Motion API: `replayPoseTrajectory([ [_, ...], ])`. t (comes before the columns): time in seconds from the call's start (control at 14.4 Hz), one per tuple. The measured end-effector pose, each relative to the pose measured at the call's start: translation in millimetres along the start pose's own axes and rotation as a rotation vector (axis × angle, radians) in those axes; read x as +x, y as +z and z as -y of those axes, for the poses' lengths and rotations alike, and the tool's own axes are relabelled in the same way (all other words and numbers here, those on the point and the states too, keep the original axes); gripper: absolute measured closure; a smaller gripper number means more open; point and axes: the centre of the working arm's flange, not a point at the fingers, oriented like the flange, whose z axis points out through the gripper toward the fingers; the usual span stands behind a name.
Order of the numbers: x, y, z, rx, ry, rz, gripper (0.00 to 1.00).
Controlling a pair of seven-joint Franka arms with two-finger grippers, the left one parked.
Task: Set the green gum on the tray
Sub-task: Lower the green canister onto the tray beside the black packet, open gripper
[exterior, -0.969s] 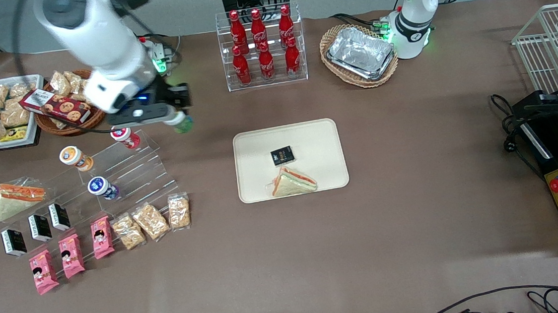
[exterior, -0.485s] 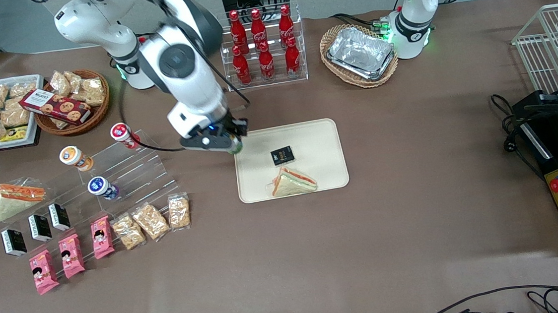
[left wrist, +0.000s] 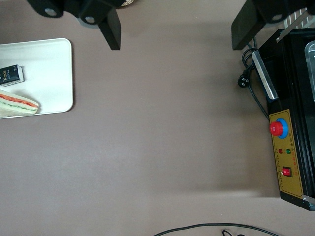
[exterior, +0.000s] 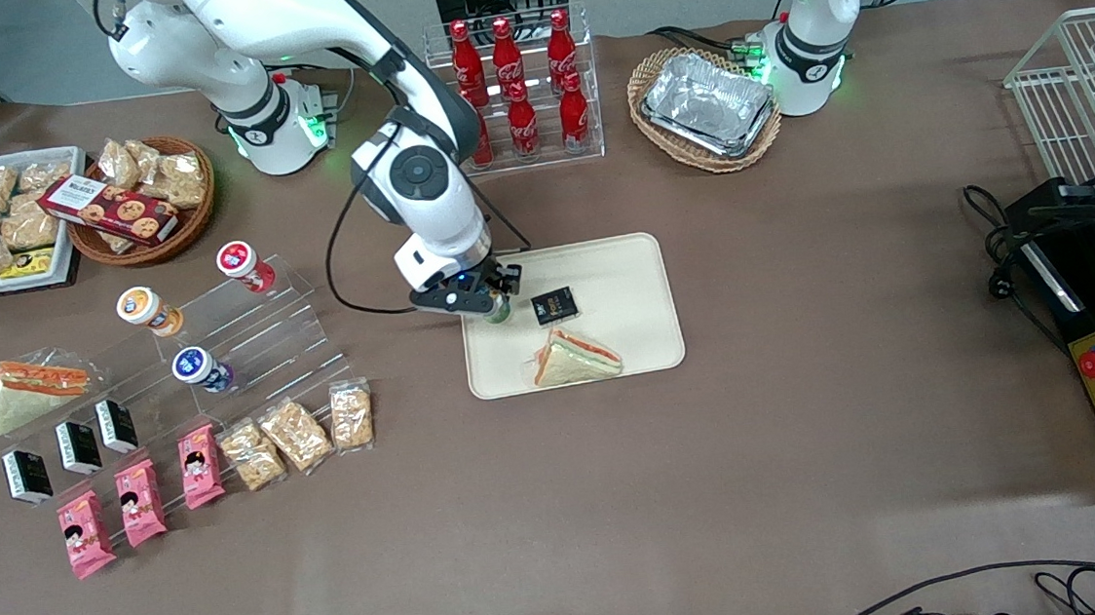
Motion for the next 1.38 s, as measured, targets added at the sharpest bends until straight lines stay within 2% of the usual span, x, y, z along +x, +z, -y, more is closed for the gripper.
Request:
replayPoseTrajectory([
  [0.28, -34.1, 20.2, 9.8, -0.016, 0.010, 0.010, 0.41],
  [0.48, -37.1, 23.1, 11.1, -0.017, 0.011, 0.010, 0.39],
  [0.62, -35.3, 23.4, 10.3, -0.017, 0.015, 0.008, 0.24],
  [0.76, -34.9, 23.3, 10.3, -0.016, 0.016, 0.007, 0.05],
  [0.83, -34.8, 23.2, 10.3, -0.015, 0.016, 0.007, 0.00],
  [1.18, -29.9, 17.7, 10.5, -0.005, 0.023, 0.000, 0.00],
  [1.32, -21.0, -1.7, 12.7, 0.013, 0.009, -0.009, 0.00],
  [1.38, -13.9, -19.3, 13.8, 0.006, -0.006, -0.003, 0.00],
])
